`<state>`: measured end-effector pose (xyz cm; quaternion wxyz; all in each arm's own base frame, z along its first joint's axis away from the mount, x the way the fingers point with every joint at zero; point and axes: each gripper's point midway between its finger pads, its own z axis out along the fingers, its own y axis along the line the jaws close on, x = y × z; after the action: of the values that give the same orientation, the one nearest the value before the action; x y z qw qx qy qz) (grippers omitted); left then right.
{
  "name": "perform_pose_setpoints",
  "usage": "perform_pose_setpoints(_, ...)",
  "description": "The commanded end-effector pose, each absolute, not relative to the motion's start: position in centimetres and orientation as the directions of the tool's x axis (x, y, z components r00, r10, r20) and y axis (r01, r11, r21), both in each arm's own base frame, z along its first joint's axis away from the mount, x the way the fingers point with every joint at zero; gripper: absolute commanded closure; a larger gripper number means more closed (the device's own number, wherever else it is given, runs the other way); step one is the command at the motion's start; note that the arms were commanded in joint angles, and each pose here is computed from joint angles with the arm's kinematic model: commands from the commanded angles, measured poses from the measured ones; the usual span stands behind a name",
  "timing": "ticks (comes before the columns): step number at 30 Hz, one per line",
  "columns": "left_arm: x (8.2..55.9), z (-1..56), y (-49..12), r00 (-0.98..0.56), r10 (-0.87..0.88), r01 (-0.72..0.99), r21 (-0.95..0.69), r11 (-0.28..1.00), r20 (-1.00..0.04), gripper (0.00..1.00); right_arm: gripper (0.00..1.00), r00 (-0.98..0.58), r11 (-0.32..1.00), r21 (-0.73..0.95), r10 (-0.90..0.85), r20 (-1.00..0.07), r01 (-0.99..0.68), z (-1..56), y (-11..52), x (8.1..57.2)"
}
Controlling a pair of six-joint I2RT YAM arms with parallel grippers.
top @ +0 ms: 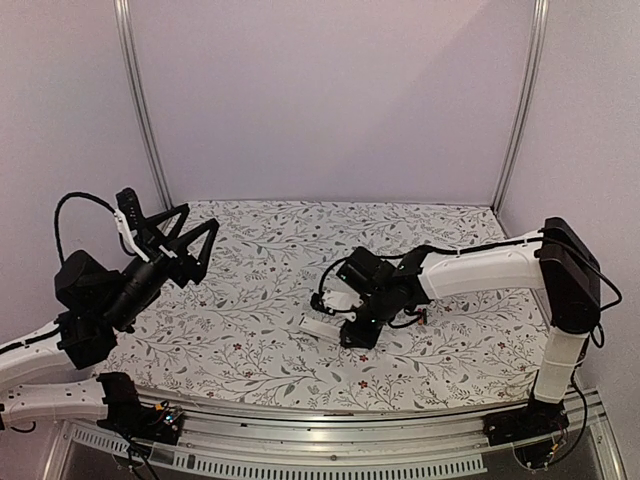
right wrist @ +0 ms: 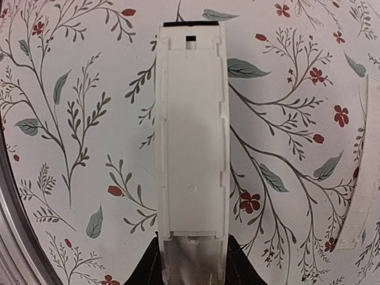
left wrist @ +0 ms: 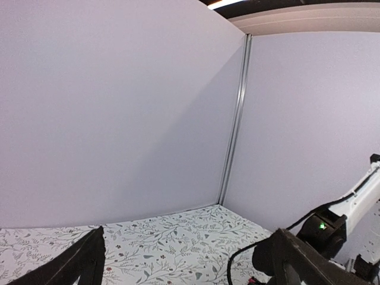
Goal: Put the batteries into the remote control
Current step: Place the remote control without the battery cover at the center of the board, then pick up the battery at the center of the board.
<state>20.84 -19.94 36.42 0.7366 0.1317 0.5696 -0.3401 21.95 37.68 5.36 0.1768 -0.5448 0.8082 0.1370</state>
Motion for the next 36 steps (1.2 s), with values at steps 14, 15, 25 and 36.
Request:
perform_pose_setpoints(14, 21.6, 35.6, -19.3, 0.111, -0.334, 0.597, -0.206, 0.776, -0.936, 0.02, 0.43, -0.446, 0.449, 0.063, -0.846, -0.293, -0.891, 1.1, 35.5, 20.9)
perform_pose_setpoints(15, 21.6, 35.6, -19.2, 0.113, -0.331, 0.592, -0.204, 0.780, -0.937, 0.01, 0.42, -0.446, 0.447, 0.069, -0.842, -0.303, -0.892, 1.6, 35.8, 20.9)
perform_pose_setpoints(25, 24.4, 33.5, -19.2, 0.008, -0.197, 0.458, -0.172, 0.872, -0.980, 0.00, 0.49, -0.547, 0.616, 0.060, -0.645, -0.534, -0.786, 12.3, 37.0, 25.2)
perform_pose_setpoints(36, 25.5, 29.1, -23.4, -0.185, -0.201, 0.568, -0.272, 0.777, -0.962, 0.00, 0.70, -0.820, 0.938, 0.095, -0.238, -0.520, -0.333, 13.2, 26.2, 29.6)
